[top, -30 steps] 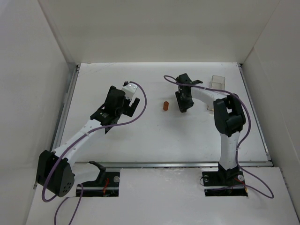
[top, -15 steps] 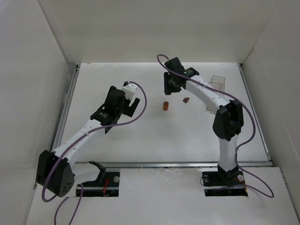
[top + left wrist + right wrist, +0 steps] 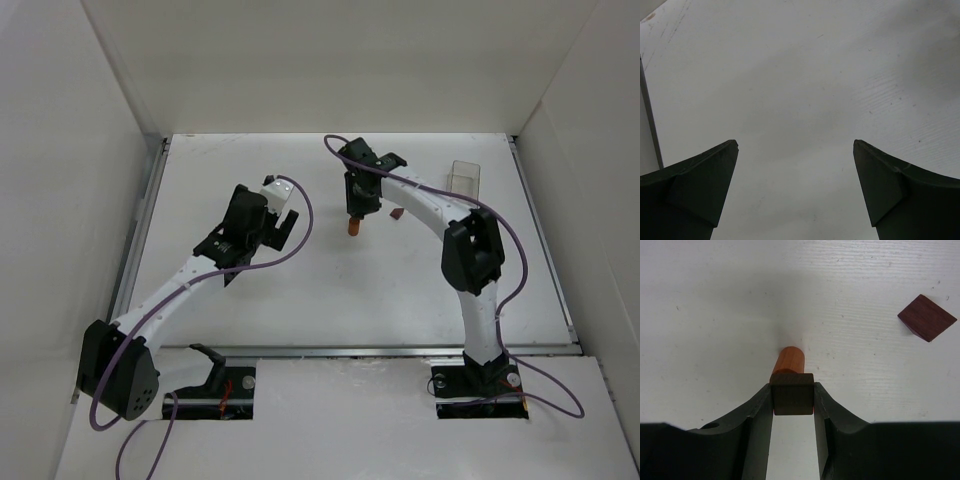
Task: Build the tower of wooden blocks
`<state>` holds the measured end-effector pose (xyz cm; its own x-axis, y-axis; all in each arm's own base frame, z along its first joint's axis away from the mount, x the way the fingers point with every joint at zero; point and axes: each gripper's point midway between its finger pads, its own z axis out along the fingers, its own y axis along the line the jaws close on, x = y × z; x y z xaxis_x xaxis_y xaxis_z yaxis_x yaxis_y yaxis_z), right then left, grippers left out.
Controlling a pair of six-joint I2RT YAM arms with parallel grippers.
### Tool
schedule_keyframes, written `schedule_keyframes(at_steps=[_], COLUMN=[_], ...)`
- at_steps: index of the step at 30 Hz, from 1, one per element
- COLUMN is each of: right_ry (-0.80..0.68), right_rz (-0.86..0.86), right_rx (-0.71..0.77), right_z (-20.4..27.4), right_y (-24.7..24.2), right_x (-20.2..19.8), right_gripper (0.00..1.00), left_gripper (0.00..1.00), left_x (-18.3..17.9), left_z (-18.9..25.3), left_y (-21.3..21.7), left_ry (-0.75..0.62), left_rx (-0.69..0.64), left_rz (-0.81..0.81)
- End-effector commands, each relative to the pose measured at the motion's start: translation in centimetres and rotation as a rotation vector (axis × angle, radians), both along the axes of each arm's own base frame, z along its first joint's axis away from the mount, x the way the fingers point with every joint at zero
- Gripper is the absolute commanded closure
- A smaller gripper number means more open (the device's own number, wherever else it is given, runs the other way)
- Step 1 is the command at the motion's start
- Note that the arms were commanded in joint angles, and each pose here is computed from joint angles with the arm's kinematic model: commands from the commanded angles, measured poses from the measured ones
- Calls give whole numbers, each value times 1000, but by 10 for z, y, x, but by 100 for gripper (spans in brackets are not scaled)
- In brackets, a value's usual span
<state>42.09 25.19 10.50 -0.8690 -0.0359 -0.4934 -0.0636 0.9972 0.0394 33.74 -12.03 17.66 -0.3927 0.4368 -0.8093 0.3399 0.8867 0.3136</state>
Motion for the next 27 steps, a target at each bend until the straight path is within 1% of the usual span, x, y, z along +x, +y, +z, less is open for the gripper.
schedule_keyframes(at_steps=[1,5,9,27], right_ry=[-18,-6,-17,8], right_rz=[-27,-21,-7,-2], right_rx=[-13,-6,14,-14], right_z=[3,-4,3,-11], right_y=[1,7,15,16], right_x=[1,-2,-2,-5], right_gripper=[100,100,100,100], left_gripper=[0,0,0,0], left_x=[2,2,2,2], left_z=[12,12,12,9], left_y=[0,0,0,0], left_ry=[-50,-50,-50,-50], left_rx=[-26,-26,-26,-26], left_rz=[-2,-2,-2,-2])
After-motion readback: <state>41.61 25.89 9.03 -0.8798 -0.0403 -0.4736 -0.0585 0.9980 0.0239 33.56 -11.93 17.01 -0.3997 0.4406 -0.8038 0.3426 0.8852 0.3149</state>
